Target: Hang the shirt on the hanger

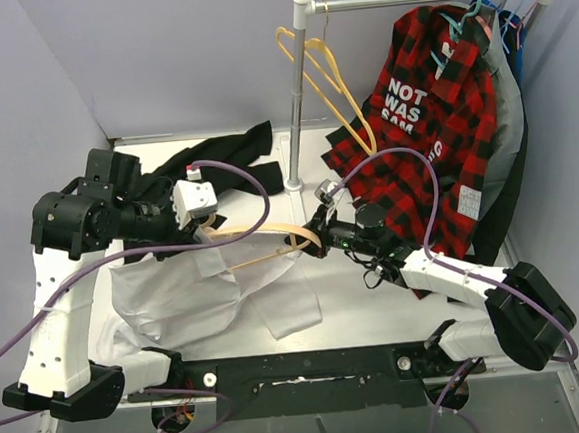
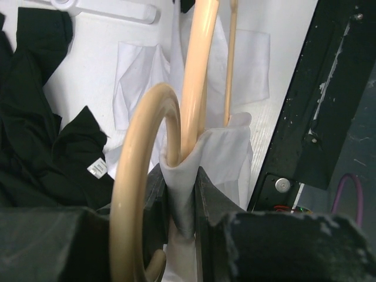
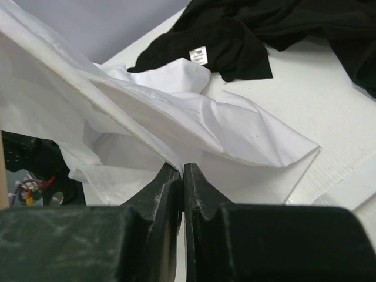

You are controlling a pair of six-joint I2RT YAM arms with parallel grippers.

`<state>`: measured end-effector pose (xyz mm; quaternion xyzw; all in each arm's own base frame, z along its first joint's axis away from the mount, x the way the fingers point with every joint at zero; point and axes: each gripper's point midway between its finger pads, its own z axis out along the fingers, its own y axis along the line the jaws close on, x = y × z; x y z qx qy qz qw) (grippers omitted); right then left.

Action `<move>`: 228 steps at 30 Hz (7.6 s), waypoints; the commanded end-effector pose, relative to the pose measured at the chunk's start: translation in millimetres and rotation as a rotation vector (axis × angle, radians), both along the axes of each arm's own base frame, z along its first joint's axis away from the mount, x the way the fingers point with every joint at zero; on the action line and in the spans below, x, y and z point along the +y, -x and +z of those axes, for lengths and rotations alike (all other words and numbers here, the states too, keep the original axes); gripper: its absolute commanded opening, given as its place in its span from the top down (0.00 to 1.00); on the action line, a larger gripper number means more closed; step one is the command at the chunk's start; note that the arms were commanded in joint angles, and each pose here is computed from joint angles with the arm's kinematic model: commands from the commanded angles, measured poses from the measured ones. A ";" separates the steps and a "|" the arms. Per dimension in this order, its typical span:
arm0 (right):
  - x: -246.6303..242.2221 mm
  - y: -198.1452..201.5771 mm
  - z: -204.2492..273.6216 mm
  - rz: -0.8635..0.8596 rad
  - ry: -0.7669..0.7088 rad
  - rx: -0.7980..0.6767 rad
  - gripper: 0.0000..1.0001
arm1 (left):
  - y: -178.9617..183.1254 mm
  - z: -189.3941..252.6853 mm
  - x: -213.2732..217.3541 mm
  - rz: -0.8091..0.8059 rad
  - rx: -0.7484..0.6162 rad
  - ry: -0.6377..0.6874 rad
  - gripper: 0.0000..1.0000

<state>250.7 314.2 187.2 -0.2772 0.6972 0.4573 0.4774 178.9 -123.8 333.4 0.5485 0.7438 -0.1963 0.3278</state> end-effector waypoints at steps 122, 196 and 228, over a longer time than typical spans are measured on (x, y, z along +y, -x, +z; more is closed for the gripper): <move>17.0 4.2 107.2 -0.030 0.141 0.082 1.00 | -81.9 -55.1 2.7 0.319 -0.075 -0.238 1.00; 38.9 27.9 37.1 1.032 0.127 -0.409 0.02 | 69.2 -50.6 13.2 -0.086 -0.050 0.002 1.00; 45.4 47.0 -26.8 0.923 0.349 -0.383 1.00 | 53.3 -58.5 23.2 -0.048 -0.107 -0.062 1.00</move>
